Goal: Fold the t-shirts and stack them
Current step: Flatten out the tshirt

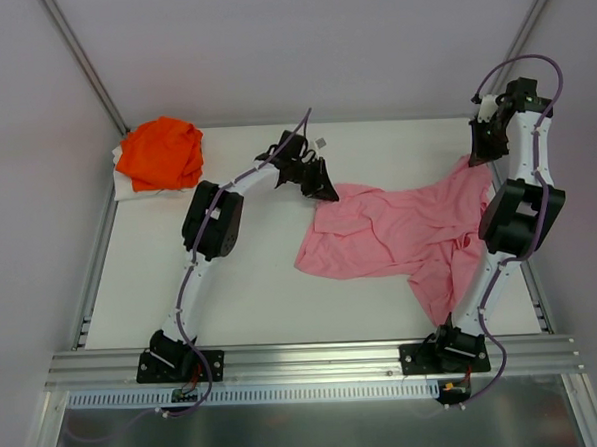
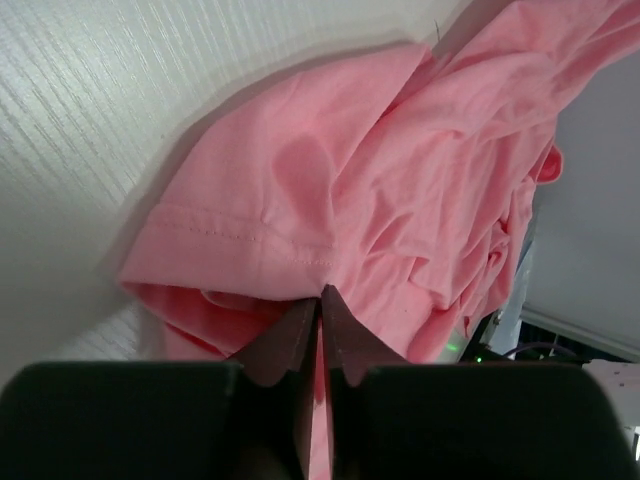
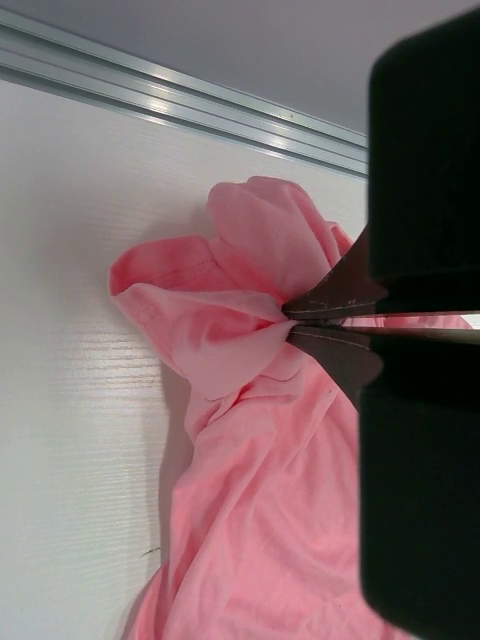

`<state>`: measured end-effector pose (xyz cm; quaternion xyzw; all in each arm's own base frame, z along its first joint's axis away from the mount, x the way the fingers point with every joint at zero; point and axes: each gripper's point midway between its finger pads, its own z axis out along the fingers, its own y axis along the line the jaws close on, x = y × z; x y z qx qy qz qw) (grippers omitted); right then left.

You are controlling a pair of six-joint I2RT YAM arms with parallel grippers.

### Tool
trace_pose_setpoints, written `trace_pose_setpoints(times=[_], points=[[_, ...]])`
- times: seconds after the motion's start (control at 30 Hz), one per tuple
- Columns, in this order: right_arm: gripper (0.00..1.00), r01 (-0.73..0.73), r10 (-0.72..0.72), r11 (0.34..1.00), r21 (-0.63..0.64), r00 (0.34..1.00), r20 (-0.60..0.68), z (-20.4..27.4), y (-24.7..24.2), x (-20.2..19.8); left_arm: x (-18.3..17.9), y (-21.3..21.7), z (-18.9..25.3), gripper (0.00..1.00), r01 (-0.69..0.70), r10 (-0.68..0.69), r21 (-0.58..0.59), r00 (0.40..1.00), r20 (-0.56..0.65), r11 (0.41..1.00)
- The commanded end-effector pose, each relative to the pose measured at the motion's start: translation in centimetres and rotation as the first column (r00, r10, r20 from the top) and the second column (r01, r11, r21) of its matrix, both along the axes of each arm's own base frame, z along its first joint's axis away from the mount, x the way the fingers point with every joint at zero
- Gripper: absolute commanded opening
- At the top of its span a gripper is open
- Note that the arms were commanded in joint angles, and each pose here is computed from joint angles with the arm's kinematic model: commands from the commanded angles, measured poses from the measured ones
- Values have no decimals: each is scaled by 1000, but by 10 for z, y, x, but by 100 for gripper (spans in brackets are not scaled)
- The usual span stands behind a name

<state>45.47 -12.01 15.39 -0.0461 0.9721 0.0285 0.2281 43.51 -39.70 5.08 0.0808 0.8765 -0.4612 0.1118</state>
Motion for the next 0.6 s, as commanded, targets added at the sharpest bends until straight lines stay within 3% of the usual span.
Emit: trace_pose_setpoints(times=[0.0, 0.37, 0.57], points=[[0, 6, -5, 1000, -8, 998, 63, 35, 5, -7, 0, -10, 14, 0, 30, -29, -39, 999, 16, 999], [0, 1, -1, 1000, 3, 998, 62, 35, 8, -9, 12, 12, 26, 0, -9, -5, 92, 988, 155, 996], [0, -1, 0, 1000, 16, 998, 57, 33, 10, -11, 48, 42, 66, 0, -144, 83, 149, 932, 353, 978]])
